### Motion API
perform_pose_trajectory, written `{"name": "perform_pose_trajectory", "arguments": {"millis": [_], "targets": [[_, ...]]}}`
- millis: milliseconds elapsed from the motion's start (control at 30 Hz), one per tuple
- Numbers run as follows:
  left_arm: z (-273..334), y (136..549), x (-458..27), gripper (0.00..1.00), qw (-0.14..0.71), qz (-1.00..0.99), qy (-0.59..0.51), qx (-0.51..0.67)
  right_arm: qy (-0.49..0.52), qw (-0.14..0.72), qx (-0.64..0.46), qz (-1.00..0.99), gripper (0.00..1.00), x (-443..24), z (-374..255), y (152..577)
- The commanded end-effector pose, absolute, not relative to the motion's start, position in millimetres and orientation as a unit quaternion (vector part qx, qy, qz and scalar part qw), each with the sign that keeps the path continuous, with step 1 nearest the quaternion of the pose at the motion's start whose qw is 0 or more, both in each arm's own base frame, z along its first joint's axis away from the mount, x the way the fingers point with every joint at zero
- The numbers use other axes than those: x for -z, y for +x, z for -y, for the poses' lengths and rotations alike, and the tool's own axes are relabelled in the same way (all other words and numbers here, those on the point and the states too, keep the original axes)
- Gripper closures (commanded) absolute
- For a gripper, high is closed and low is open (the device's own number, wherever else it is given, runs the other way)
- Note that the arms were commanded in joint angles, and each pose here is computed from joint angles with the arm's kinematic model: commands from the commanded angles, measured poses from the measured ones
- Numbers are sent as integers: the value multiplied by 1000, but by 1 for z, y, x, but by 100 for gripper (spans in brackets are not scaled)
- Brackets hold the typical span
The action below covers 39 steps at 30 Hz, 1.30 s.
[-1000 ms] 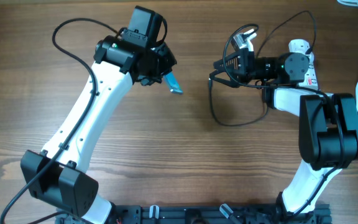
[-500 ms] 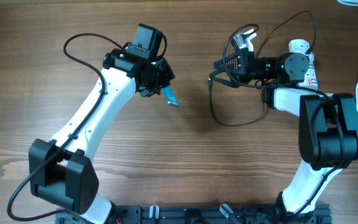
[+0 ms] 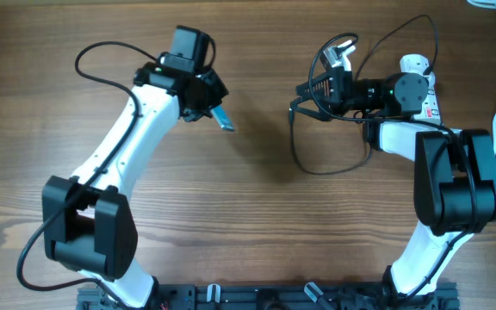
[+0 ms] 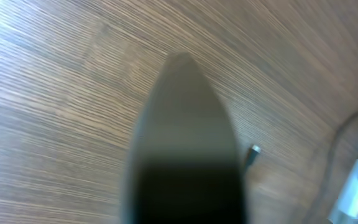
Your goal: Plug charger to phone and switch on socket
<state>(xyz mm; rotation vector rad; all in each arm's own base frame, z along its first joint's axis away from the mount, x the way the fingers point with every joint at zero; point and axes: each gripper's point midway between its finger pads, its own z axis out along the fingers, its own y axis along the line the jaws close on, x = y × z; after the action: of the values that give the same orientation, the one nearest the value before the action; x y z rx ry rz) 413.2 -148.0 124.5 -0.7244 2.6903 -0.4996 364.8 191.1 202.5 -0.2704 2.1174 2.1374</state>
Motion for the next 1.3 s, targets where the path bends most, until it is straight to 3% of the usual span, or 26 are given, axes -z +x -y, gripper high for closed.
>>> {"name": "perform_pose_trajectory", "arguments": {"millis": [0, 267, 367, 633, 1000, 1100, 1133, 1200, 1267], "targets": [[161, 413, -132, 96, 112, -933, -208, 270, -113, 52, -699, -704, 0, -199, -190, 356], [179, 414, -120, 96, 111, -900, -141, 397, -113, 52, -699, -704, 0, -199, -190, 356], [160, 420, -122, 96, 98, -868, -182, 451, -113, 52, -699, -704, 0, -199, -190, 356], [148, 428, -122, 96, 118, -864, -189, 452, -113, 52, -699, -704, 0, -199, -190, 356], [144, 420, -115, 96, 53, -843, -287, 451, -113, 52, -699, -704, 0, -199, -190, 356], [140, 414, -111, 87, 16, -829, -338, 446, -84, 89, -711, -693, 0, -207, -191, 372], [144, 407, -113, 73, -17, -815, -357, 456, -63, 109, -717, -685, 0, -211, -190, 381], [157, 398, -126, 73, -67, -791, -357, 493, -81, 90, -714, -689, 0, -209, -197, 372], [160, 395, -132, 78, -79, -785, -348, 506, -165, 91, -700, -689, 0, -202, -208, 352]]}}
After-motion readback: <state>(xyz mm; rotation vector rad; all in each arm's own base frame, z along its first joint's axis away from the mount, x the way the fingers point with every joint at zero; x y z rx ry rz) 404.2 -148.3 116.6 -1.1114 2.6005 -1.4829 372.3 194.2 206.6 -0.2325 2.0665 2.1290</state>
